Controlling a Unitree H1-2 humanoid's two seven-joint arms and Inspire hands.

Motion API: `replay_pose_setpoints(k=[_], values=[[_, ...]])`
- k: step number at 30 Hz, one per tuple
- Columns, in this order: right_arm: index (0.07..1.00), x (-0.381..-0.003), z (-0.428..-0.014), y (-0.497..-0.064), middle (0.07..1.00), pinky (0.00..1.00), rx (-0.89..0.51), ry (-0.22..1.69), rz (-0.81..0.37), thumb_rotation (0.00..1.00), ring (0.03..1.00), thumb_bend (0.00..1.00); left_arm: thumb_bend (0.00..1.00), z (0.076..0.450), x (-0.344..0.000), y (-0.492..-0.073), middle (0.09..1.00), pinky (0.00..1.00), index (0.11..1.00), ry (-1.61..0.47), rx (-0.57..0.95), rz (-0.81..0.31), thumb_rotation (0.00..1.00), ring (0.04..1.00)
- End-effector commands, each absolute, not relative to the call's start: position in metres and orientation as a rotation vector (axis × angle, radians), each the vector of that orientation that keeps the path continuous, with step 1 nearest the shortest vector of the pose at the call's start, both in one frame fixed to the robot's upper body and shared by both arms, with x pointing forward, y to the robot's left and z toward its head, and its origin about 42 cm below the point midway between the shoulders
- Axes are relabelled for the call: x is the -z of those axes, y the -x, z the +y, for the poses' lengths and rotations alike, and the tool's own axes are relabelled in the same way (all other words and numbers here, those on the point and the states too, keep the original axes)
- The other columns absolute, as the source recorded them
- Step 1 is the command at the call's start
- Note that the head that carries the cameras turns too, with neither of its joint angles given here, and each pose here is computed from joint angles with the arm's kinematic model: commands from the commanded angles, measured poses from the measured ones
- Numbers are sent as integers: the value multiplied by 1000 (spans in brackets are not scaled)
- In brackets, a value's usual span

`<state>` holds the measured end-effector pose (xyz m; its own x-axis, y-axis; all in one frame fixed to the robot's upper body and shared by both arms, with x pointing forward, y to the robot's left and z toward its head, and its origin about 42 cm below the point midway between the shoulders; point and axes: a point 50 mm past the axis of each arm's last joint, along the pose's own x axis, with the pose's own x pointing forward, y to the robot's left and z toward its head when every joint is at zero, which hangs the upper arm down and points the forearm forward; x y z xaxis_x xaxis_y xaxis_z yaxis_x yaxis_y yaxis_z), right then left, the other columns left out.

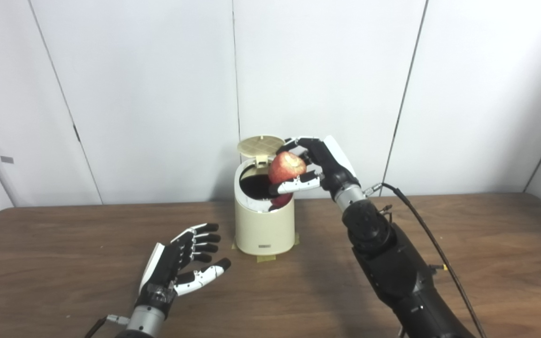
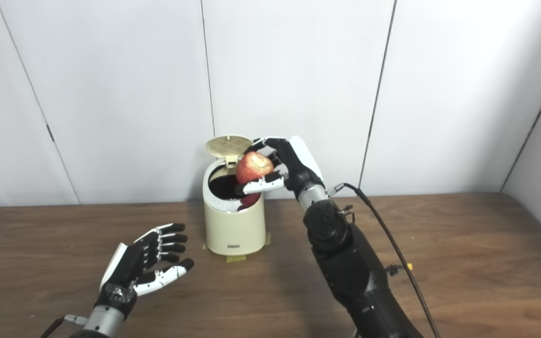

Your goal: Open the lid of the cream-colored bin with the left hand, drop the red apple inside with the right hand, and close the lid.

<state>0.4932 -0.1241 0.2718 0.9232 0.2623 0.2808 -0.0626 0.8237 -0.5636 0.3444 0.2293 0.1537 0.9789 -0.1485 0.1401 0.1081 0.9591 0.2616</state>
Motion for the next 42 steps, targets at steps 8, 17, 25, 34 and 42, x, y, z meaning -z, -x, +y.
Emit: replay_pose_setpoints(k=[8, 17, 25, 34, 42], values=[[736, -333, -99, -481, 765, 555, -213, 576, -569, 152, 720, 930, 655, 222, -174, -357, 736, 664, 783, -258, 127, -242, 133, 706], [738, -331, -101, -480, 763, 553, -215, 582, -555, 111, 711, 930, 656, 223, -175, -356, 734, 680, 784, -261, 127, -247, 141, 710], [741, -327, -102, -479, 764, 546, -225, 583, -542, 114, 712, 923, 657, 226, -177, -356, 738, 677, 782, -256, 118, -246, 137, 711], [743, -324, -106, -480, 763, 545, -225, 583, -538, 118, 706, 914, 661, 229, -175, -356, 735, 660, 782, -257, 114, -244, 132, 705], [756, -330, -130, -478, 784, 536, -179, 588, -565, 127, 715, 903, 662, 232, -176, -357, 730, 634, 778, -261, 114, -246, 130, 692]])
